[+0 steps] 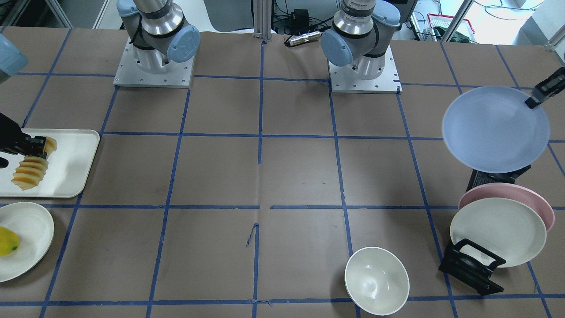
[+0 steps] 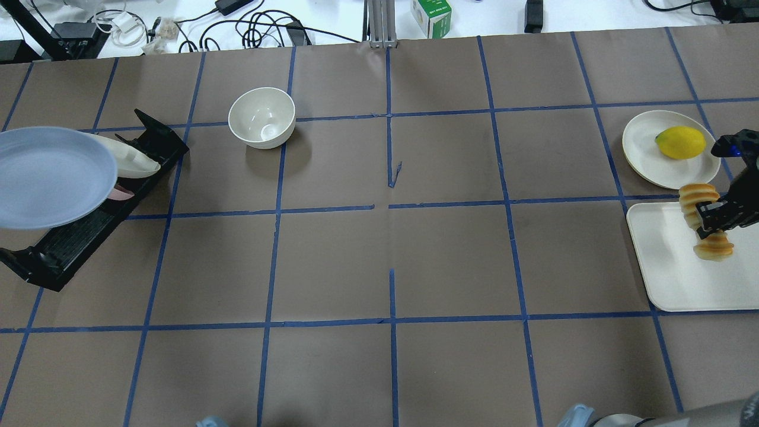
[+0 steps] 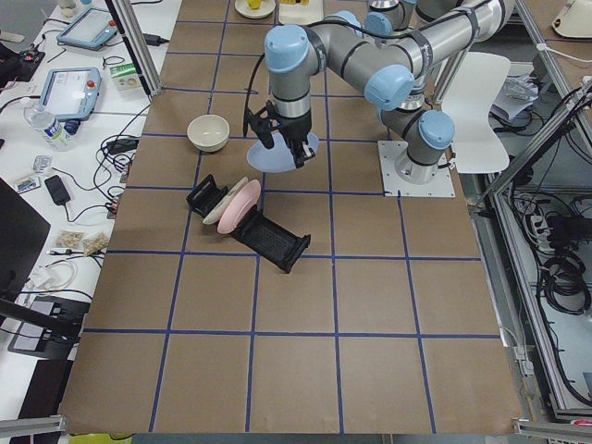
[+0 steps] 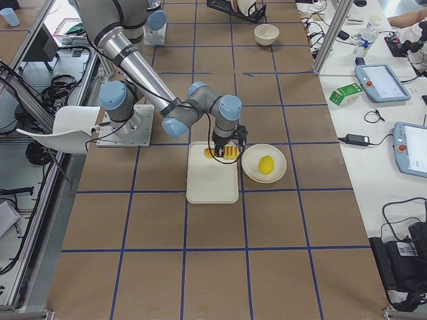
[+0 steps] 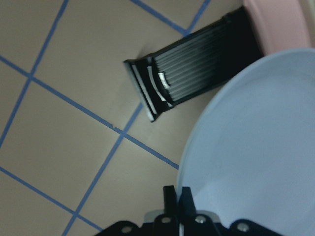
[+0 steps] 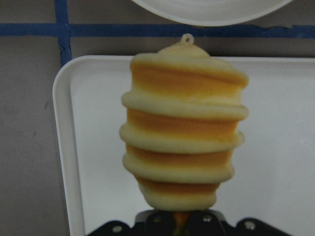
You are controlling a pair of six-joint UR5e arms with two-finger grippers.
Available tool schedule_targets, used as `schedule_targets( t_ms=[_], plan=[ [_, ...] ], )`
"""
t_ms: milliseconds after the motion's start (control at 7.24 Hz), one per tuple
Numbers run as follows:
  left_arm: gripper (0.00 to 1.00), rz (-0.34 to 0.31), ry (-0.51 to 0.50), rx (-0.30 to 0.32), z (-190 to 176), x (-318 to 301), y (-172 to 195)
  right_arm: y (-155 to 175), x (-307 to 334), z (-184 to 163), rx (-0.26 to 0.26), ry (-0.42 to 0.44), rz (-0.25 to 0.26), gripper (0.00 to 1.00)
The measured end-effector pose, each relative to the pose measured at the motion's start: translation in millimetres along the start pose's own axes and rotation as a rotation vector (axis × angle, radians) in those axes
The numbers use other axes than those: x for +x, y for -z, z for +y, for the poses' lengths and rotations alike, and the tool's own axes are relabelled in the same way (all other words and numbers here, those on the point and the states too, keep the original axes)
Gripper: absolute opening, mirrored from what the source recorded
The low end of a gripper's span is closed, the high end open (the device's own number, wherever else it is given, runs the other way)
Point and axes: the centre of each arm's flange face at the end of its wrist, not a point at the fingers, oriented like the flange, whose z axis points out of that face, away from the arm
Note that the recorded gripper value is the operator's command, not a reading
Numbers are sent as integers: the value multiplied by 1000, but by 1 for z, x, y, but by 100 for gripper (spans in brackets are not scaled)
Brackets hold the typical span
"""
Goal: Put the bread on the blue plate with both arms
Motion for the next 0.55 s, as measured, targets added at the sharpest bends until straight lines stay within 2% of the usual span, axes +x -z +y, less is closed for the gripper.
schedule_targets(
  t_ms=[276, 553],
  plan=[
    [0, 106, -189, 6, 24, 139, -5, 24, -2, -11, -13, -17, -13, 0],
    [0, 240, -304, -28, 34, 230, -56, 65, -15, -31, -39, -5, -16, 0]
  ],
)
